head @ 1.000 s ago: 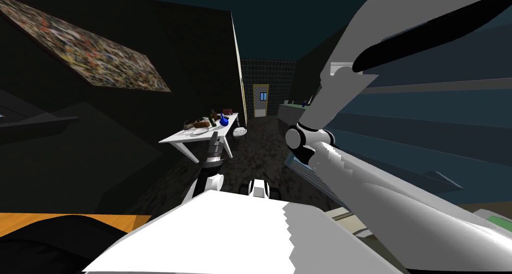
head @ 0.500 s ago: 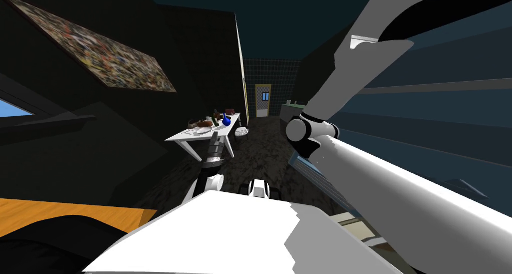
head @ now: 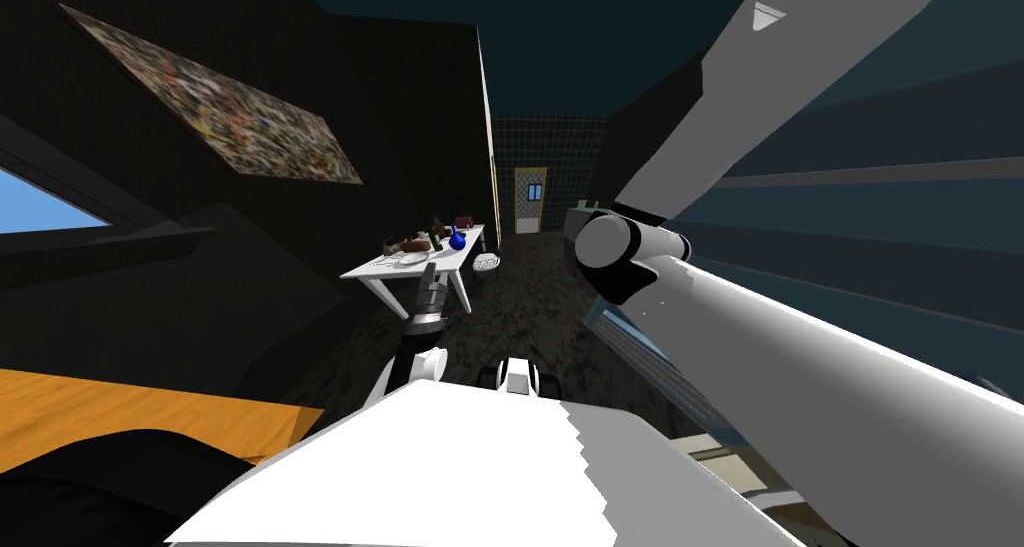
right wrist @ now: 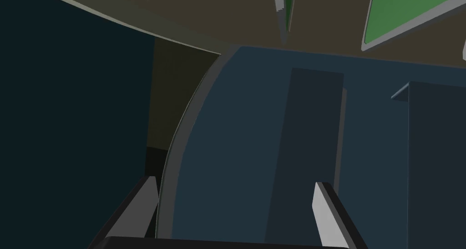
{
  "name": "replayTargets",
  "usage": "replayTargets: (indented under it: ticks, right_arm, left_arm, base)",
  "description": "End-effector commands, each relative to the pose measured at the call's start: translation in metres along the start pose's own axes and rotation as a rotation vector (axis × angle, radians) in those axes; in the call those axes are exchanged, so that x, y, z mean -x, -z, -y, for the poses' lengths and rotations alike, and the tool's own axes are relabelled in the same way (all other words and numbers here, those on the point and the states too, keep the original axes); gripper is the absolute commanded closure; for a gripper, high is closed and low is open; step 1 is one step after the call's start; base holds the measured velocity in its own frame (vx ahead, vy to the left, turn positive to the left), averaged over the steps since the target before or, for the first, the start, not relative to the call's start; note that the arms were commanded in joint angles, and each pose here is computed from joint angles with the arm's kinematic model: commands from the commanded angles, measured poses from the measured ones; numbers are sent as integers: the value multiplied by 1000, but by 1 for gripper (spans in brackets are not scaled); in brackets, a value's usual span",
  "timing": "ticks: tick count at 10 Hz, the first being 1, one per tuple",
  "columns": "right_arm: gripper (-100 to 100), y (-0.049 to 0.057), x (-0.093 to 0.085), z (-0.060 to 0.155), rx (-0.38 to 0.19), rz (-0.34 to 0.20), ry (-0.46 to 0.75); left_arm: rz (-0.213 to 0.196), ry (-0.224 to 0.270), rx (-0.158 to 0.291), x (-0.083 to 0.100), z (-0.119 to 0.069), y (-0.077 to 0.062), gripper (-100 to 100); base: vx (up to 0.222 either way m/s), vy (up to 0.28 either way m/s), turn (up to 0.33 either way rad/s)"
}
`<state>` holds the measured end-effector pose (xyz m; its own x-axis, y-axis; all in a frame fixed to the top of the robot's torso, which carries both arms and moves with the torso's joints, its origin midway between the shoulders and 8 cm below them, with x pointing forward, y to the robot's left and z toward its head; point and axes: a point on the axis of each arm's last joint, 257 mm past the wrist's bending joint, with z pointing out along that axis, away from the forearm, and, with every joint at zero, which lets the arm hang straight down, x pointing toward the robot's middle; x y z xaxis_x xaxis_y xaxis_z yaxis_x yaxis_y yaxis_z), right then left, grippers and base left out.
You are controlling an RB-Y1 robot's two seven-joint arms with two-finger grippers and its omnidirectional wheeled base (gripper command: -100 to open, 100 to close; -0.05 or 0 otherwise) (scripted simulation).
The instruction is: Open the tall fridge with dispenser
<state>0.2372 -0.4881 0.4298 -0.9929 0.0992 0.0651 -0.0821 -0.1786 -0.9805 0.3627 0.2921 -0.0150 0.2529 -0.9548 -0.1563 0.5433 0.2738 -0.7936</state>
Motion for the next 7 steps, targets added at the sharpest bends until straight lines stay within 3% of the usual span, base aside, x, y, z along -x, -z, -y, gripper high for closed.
replayTargets:
  ticks: [1,7]
  right_arm:
    - [-100,-9,7,5,16,23,16]
    - [-100,-32,31,19,54,109,67]
  left_arm:
    - [0,0,0,0,0,0,0]
    - [0,0,0,0,0,0,0]
  base:
    - [3,24,41]
    - [2,36,63]
